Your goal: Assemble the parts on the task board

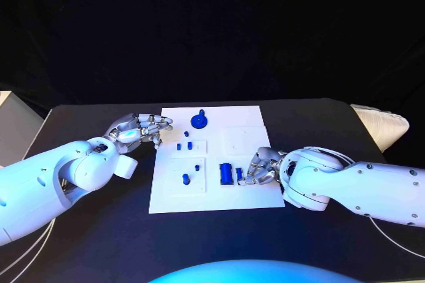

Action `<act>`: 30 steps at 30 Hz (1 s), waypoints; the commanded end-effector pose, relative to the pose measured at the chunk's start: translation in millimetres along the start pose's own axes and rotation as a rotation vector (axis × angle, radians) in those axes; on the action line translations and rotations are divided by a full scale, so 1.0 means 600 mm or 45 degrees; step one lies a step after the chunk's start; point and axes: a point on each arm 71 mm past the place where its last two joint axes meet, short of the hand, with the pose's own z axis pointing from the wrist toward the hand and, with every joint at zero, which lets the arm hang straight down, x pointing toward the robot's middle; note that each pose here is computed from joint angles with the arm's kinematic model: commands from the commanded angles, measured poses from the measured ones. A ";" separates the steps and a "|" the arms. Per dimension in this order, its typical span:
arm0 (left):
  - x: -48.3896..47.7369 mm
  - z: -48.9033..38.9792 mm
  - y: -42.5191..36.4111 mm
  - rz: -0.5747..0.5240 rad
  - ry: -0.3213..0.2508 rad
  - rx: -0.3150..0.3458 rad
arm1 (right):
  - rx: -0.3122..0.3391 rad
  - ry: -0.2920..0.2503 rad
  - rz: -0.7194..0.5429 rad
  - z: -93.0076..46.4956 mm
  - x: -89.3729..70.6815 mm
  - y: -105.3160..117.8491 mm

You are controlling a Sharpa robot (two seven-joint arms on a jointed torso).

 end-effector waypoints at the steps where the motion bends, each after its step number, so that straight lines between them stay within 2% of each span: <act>1: 0.004 0.001 0.000 -0.005 0.024 0.008 | -0.033 -0.019 0.029 -0.003 -0.003 -0.003; 6: 0.004 0.002 0.001 -0.020 0.018 0.011 | -0.095 -0.052 0.119 -0.009 -0.019 -0.004; 11: 0.000 0.004 0.004 -0.052 -0.015 0.022 | -0.264 -0.139 0.375 0.002 -0.054 -0.004; 14: -0.006 0.007 0.004 -0.068 -0.062 0.048 | -0.358 -0.208 0.564 0.018 -0.079 -0.012; 21: -0.026 0.010 -0.001 -0.046 -0.315 0.237 | -0.473 -0.395 0.802 0.072 -0.132 -0.043; 26: -0.042 0.018 0.008 -0.058 -0.394 0.262 | -0.516 -0.487 0.915 0.104 -0.161 -0.055; 30: -0.053 0.028 0.019 -0.069 -0.428 0.249 | -0.555 -0.525 0.962 0.124 -0.172 -0.057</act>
